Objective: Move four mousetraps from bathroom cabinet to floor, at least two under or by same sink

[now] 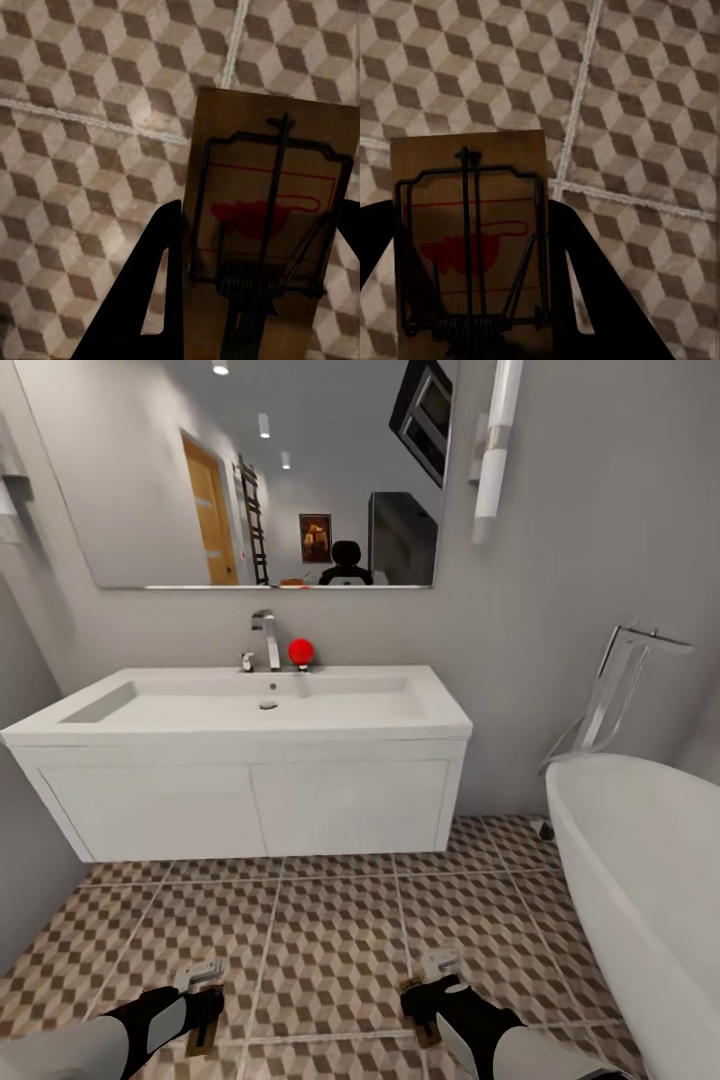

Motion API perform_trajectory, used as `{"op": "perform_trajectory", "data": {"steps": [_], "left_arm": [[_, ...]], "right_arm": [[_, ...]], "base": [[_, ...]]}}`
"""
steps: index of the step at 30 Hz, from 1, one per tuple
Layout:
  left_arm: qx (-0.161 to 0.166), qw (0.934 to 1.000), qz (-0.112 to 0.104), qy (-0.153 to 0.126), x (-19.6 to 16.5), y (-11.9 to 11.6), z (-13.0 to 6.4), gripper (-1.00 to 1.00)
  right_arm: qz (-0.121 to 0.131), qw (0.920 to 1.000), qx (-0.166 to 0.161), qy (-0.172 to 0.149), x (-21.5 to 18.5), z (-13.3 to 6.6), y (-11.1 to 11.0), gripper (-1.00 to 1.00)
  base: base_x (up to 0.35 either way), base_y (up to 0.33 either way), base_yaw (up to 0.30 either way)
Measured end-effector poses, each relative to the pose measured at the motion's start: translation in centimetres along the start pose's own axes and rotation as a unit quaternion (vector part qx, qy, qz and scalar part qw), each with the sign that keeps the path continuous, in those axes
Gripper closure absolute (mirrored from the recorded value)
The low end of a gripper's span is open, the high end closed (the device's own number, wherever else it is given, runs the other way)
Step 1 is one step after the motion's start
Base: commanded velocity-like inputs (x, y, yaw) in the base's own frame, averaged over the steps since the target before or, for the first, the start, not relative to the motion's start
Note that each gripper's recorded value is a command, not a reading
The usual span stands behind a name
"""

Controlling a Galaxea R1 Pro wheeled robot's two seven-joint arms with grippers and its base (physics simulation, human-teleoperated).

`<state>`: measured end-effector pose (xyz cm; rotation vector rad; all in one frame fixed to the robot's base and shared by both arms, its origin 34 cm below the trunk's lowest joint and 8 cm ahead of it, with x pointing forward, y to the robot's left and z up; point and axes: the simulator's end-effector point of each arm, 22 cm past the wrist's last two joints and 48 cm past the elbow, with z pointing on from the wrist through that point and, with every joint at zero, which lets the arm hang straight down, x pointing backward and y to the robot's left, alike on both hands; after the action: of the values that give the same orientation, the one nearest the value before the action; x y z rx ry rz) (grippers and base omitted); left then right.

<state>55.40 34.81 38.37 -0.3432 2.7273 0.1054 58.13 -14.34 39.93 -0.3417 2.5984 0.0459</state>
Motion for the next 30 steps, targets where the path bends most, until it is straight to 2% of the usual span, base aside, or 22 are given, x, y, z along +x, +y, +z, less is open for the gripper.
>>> {"op": "perform_trajectory", "data": {"steps": [16,18,21,24,26,28,30], "left_arm": [[-0.002,1.0,0.0,0.0,0.0,0.1,0.0,1.0],[-0.003,1.0,0.0,0.0,0.0,0.2,0.0,1.0],[-0.005,1.0,-0.001,0.001,0.0,0.3,0.0,1.0],[-0.007,1.0,-0.001,0.003,0.3,0.4,0.0,1.0],[-0.023,0.9997,-0.001,0.003,0.3,1.1,0.0,1.0],[-0.057,0.9984,-0.002,0.003,0.4,2.4,-0.1,1.0],[-0.067,0.9977,-0.002,0.004,0.6,2.3,-0.1,1.0]], "right_arm": [[-0.004,1.0,-0.002,0.002,0.1,0.0,0.4,1.0],[-0.015,0.9999,-0.003,0.002,0.1,0.0,0.6,1.0],[-0.052,0.9986,-0.005,0.002,0.0,-0.1,1.2,1.0],[-0.066,0.9978,-0.008,0.003,0.1,-0.1,1.8,1.0],[-0.069,0.9976,-0.009,0.005,0.1,-0.1,2.0,1.0],[-0.069,0.9975,-0.015,0.006,0.2,-0.1,2.2,1.0],[-0.069,0.9974,-0.018,0.007,0.3,-0.1,2.4,1.0]], "base": [[0.335,0.0,0.0],[0.336,0.0,0.0],[0.336,0.0,0.0],[0.329,0.0,0.0],[0.249,0.0,0.0],[0.11,0.0,0.0],[0.033,0.0,0.0]]}}
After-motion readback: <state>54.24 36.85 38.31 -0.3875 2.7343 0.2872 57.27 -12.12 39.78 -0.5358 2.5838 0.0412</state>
